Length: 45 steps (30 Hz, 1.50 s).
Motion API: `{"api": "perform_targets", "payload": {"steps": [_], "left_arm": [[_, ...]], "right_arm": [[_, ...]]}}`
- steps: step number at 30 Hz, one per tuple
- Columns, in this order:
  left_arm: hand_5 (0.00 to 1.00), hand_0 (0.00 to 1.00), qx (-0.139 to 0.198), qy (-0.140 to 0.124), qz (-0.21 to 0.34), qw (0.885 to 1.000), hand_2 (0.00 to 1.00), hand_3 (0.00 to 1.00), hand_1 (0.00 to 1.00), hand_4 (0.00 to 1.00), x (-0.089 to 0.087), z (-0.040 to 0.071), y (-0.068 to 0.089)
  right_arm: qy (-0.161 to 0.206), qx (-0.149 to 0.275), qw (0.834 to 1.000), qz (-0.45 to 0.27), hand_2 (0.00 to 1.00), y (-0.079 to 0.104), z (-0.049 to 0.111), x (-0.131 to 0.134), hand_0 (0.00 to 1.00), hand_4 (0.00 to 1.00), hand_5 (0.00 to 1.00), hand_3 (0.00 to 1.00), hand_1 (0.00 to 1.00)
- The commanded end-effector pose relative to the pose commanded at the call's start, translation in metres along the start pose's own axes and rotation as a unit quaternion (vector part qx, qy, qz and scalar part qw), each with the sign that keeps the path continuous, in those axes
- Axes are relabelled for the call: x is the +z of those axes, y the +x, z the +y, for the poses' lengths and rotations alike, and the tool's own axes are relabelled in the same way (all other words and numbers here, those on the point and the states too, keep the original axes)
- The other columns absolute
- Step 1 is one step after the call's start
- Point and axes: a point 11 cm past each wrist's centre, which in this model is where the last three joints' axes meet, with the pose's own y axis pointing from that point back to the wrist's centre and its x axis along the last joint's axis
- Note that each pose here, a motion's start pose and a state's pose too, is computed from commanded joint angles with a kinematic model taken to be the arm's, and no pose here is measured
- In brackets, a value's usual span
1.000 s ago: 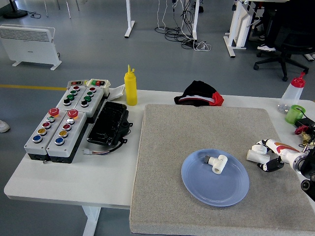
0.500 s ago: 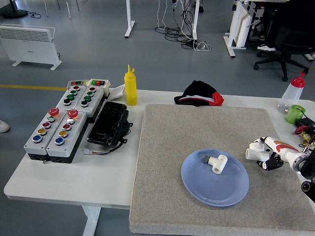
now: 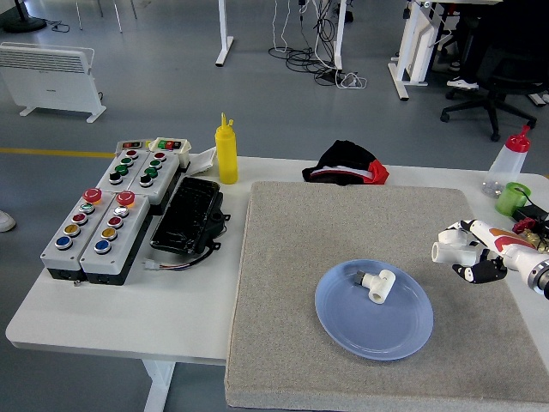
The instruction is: Pick pipe place plate twice
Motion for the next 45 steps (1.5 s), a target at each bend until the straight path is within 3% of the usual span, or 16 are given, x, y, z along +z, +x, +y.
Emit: {"api": "perform_targets", "payload": {"steps": [3, 4, 7, 9, 10, 14, 15, 16, 21, 22, 27, 28, 33, 34, 42, 45], "left_arm": [[0.998, 0.579, 0.0, 0.001, 0.0, 1.0, 0.564, 0.539, 0.565, 0.442, 0.0, 0.0, 0.0], [0.998, 0.579, 0.0, 0.001, 0.0, 1.0, 0.565, 0.539, 0.565, 0.442, -0.001, 0.0, 0.0], [0.998, 0.579, 0.001, 0.002, -0.001, 1.0, 0.565, 0.539, 0.565, 0.442, -0.001, 0.0, 0.001], [0.998, 0.579, 0.001, 0.002, -0.001, 1.0, 0.565, 0.539, 0.565, 0.442, -0.001, 0.0, 0.001], [0.998, 0.58, 0.001, 0.002, -0.001, 1.0, 0.565, 0.539, 0.565, 0.443, -0.001, 0.0, 0.001], [0.998, 0.58, 0.0, 0.002, 0.0, 1.0, 0.565, 0.539, 0.565, 0.443, -0.001, 0.0, 0.001], [0.998, 0.58, 0.0, 0.001, 0.0, 1.0, 0.565, 0.539, 0.565, 0.443, -0.001, 0.0, 0.001], [0.998, 0.579, 0.001, 0.001, 0.0, 1.0, 0.565, 0.539, 0.565, 0.443, -0.001, 0.0, 0.001], [0.998, 0.579, 0.001, 0.001, -0.001, 1.0, 0.565, 0.539, 0.565, 0.443, -0.001, -0.001, 0.001], [0.998, 0.579, 0.001, 0.001, -0.001, 1.0, 0.564, 0.539, 0.565, 0.443, -0.001, -0.001, 0.001], [0.998, 0.579, 0.001, 0.002, -0.001, 1.0, 0.564, 0.539, 0.565, 0.443, -0.002, -0.001, 0.001], [0.998, 0.579, 0.001, 0.002, -0.001, 1.0, 0.564, 0.539, 0.565, 0.443, -0.002, -0.001, 0.001], [0.998, 0.579, 0.001, 0.002, -0.002, 1.0, 0.564, 0.539, 0.565, 0.443, -0.002, -0.001, 0.001], [0.998, 0.579, 0.001, 0.002, -0.002, 1.0, 0.563, 0.539, 0.565, 0.443, -0.002, -0.001, 0.001], [0.998, 0.579, 0.001, 0.003, -0.003, 1.0, 0.563, 0.537, 0.564, 0.442, -0.002, -0.001, 0.001], [0.998, 0.579, 0.001, 0.003, -0.002, 1.0, 0.563, 0.537, 0.564, 0.442, -0.002, -0.001, 0.001]], "right_arm": [[0.039, -0.027, 0.999, 0.012, 0.5, -0.011, 0.008, -0.031, 0.388, 0.479, 0.174, 0.57, 0.448], [0.051, -0.035, 0.998, 0.016, 0.532, -0.015, 0.011, -0.041, 0.539, 0.501, 0.202, 0.592, 0.541], [0.092, -0.056, 0.994, 0.031, 0.532, -0.028, 0.022, -0.072, 0.539, 0.501, 0.202, 0.592, 0.541], [0.11, -0.063, 0.991, 0.038, 0.532, -0.035, 0.027, -0.084, 0.539, 0.501, 0.202, 0.592, 0.541], [0.116, -0.066, 0.99, 0.041, 0.567, -0.037, 0.028, -0.088, 0.644, 0.514, 0.225, 0.621, 0.601], [0.133, -0.078, 0.987, 0.052, 0.567, -0.047, 0.033, -0.099, 0.644, 0.514, 0.225, 0.621, 0.601], [0.137, -0.082, 0.986, 0.055, 0.567, -0.05, 0.034, -0.102, 0.644, 0.514, 0.225, 0.621, 0.601], [0.14, -0.086, 0.985, 0.057, 0.642, -0.053, 0.034, -0.103, 0.744, 0.542, 0.253, 0.659, 0.667], [0.14, -0.104, 0.982, 0.069, 0.642, -0.065, 0.032, -0.106, 0.744, 0.542, 0.253, 0.659, 0.667], [0.14, -0.105, 0.982, 0.069, 0.79, -0.066, 0.032, -0.106, 0.829, 0.604, 0.295, 0.756, 0.749], [0.139, -0.119, 0.98, 0.082, 0.79, -0.073, 0.031, -0.105, 0.829, 0.604, 0.295, 0.756, 0.749], [0.138, -0.122, 0.979, 0.082, 0.962, -0.073, 0.031, -0.105, 0.932, 0.753, 0.396, 0.908, 0.849], [0.146, -0.121, 0.979, 0.08, 0.962, -0.072, 0.031, -0.106, 0.932, 0.753, 0.396, 0.908, 0.849], [0.147, -0.121, 0.978, 0.08, 0.998, -0.072, 0.032, -0.106, 0.998, 0.827, 0.385, 0.998, 0.928], [0.143, -0.123, 0.979, 0.073, 0.998, -0.066, 0.032, -0.105, 0.998, 0.836, 0.386, 0.998, 0.934], [0.149, -0.106, 0.981, 0.061, 0.998, -0.056, 0.033, -0.107, 0.998, 0.836, 0.386, 0.998, 0.934]]}}
